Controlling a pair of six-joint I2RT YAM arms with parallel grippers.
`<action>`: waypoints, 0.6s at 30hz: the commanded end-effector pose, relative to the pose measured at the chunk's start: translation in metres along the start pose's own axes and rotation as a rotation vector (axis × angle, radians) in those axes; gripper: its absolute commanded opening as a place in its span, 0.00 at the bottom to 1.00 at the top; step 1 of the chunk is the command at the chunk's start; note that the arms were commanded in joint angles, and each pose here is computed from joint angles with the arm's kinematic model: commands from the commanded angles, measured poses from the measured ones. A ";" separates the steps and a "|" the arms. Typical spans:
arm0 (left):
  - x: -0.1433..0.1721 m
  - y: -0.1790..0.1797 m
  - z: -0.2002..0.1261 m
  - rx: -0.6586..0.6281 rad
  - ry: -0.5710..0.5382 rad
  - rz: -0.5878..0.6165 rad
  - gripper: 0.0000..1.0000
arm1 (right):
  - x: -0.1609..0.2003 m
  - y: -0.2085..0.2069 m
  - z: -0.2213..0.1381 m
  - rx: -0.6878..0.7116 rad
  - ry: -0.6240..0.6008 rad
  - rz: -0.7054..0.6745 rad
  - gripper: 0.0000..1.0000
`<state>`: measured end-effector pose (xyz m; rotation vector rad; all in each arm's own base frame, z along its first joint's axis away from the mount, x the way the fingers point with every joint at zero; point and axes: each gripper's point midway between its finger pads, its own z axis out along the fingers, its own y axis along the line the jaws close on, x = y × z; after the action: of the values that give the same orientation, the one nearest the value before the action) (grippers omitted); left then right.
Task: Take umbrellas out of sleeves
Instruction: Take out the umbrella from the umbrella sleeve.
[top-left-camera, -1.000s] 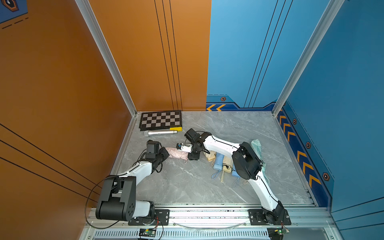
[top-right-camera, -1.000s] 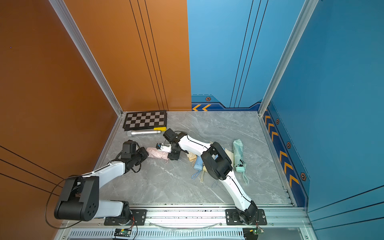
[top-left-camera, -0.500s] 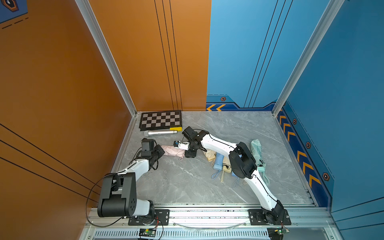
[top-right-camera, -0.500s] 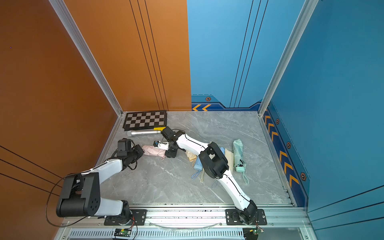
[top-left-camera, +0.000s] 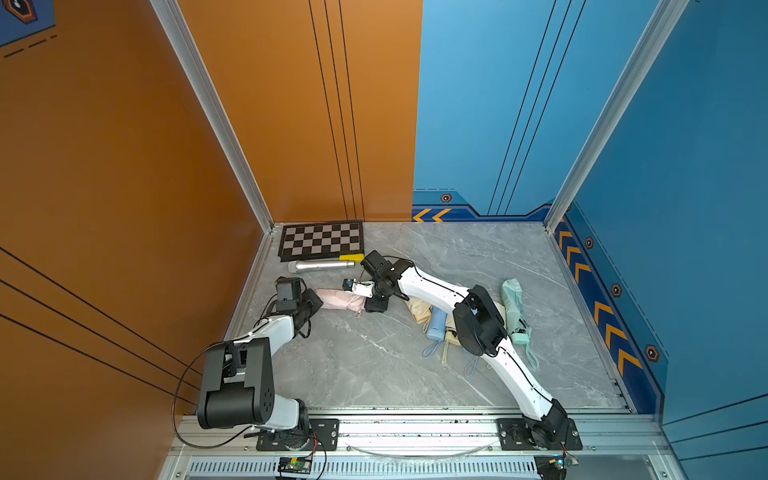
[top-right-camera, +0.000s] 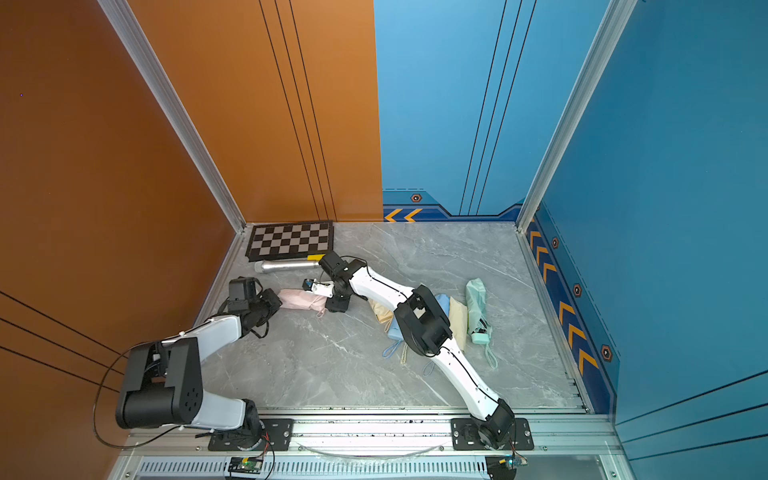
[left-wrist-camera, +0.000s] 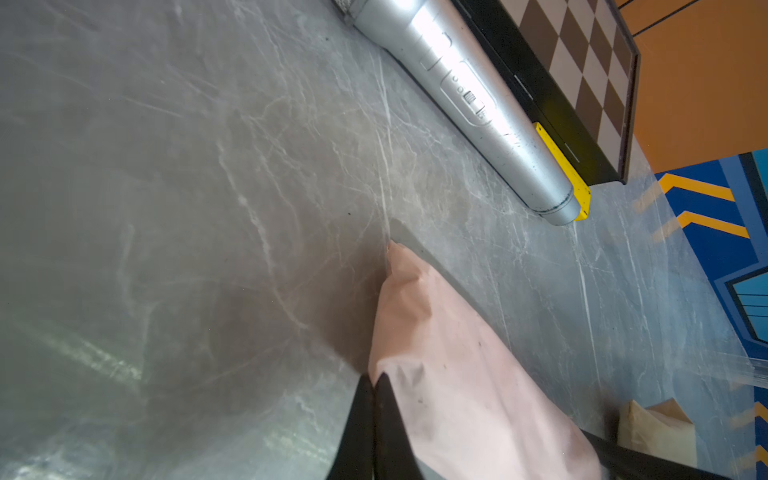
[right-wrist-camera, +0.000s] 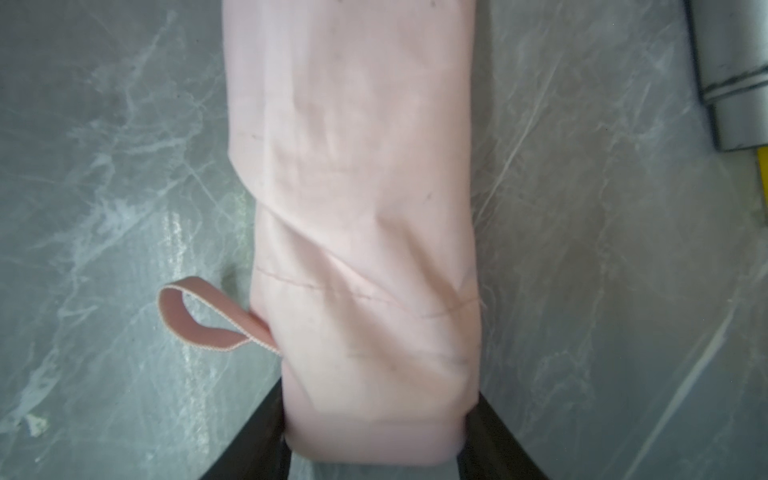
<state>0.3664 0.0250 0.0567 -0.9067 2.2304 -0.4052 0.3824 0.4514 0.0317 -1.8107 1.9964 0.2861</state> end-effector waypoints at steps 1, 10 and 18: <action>-0.017 -0.003 0.002 0.010 -0.037 0.011 0.00 | 0.001 0.004 0.006 -0.019 0.014 -0.025 0.28; -0.032 0.007 0.005 0.004 -0.062 -0.020 0.00 | -0.008 0.001 0.014 -0.009 -0.006 -0.044 0.28; -0.042 0.010 0.008 0.005 -0.071 -0.037 0.00 | -0.015 -0.001 0.020 -0.006 -0.023 -0.055 0.28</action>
<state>0.3800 0.0568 0.0584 -0.9780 2.1674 -0.3895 0.3932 0.4721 0.0334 -1.8069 1.9299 0.2898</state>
